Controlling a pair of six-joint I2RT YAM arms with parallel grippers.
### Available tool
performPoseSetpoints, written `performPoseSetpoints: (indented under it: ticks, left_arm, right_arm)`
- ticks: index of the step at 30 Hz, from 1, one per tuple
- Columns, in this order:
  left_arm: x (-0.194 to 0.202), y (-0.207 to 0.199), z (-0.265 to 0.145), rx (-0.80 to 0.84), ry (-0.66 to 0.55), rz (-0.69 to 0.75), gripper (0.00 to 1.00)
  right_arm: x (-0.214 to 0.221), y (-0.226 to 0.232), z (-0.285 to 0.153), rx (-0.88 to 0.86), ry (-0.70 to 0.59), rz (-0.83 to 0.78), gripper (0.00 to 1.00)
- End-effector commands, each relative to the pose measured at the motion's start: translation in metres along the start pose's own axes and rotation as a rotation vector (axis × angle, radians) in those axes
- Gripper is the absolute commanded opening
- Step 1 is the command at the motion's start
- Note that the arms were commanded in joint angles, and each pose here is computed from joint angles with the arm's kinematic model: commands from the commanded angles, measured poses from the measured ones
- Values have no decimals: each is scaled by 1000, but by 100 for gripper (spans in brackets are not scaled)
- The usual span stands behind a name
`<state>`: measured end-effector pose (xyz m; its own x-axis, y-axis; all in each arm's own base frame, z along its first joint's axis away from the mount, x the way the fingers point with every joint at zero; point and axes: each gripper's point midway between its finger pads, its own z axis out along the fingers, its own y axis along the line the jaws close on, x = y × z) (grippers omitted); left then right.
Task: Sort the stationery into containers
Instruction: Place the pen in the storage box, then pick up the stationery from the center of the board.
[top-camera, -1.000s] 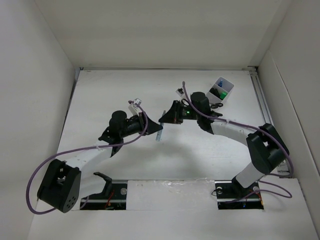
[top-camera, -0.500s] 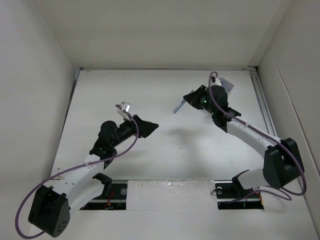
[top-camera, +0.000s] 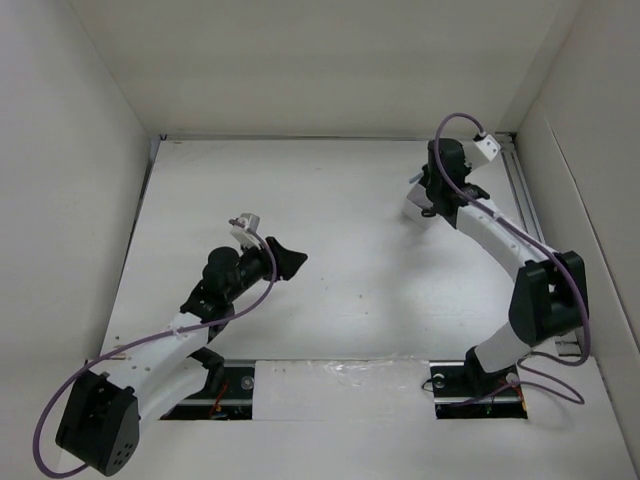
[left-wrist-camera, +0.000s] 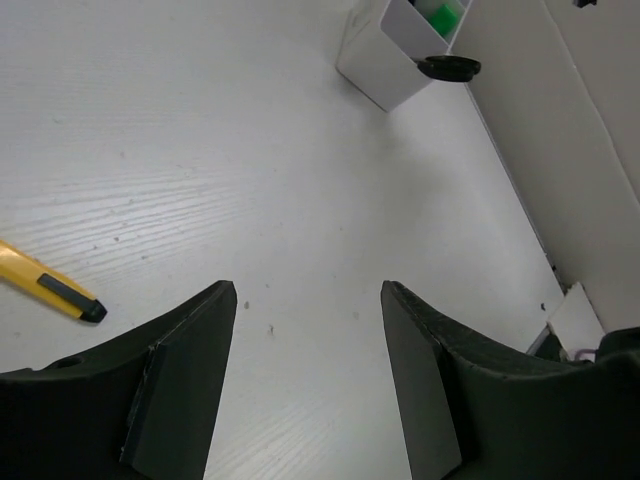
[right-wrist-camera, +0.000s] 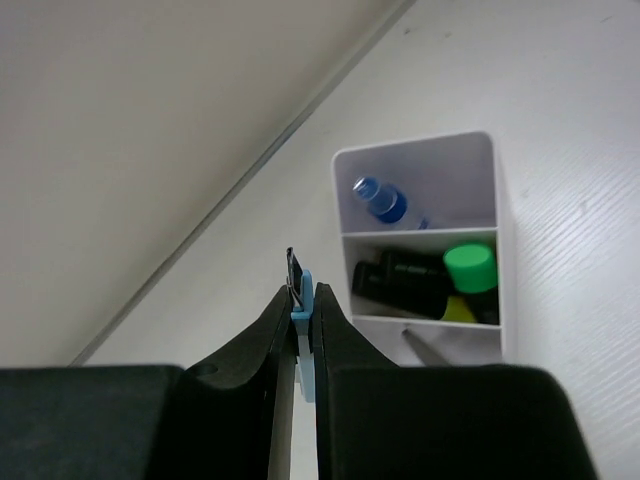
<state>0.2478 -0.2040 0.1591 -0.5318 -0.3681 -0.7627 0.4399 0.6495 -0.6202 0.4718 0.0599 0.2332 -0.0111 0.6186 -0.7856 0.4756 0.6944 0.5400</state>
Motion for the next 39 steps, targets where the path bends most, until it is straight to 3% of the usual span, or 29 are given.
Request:
performPoseSetpoints:
  ticks: [1,8,16,19,20,21,23,24,28,39]
  left_arm:
    - [-5,15,-1,-97,-48,44,56]
    - [-15,55,-10,-335,-100,20,53]
    - [-15,80,-10,-484,-99,-12,53]
    - [-10,90,-6,-531,-67,-11,53]
    - [-7,92,-5,-540,-56,-11,53]
    - [-3,98,-4,-568,-36,-9,53]
    - [0,101,-1,-580,-23,-18,53]
    - [3,103,-1,-587,-12,-18,53]
    - [7,107,2,-602,6,-18,52]
    - [16,134,-3,-761,41,-34,49]
  right_arm:
    - [-28,-18,8,162,-126,-65,0]
    - [-9,-35,19,249,-122,-151,0]
    - [14,-43,37,276,-78,-192,0]
    - [24,-43,40,280,-63,-212,10]
    - [21,-39,40,275,-68,-204,17]
    - [22,-41,39,281,-65,-194,36]
    - [29,-35,36,266,-40,-187,49]
    - [20,-30,31,253,-52,-161,62]
    - [10,-15,10,187,-34,-133,80]
    - [-2,18,-73,-123,74,22,85]
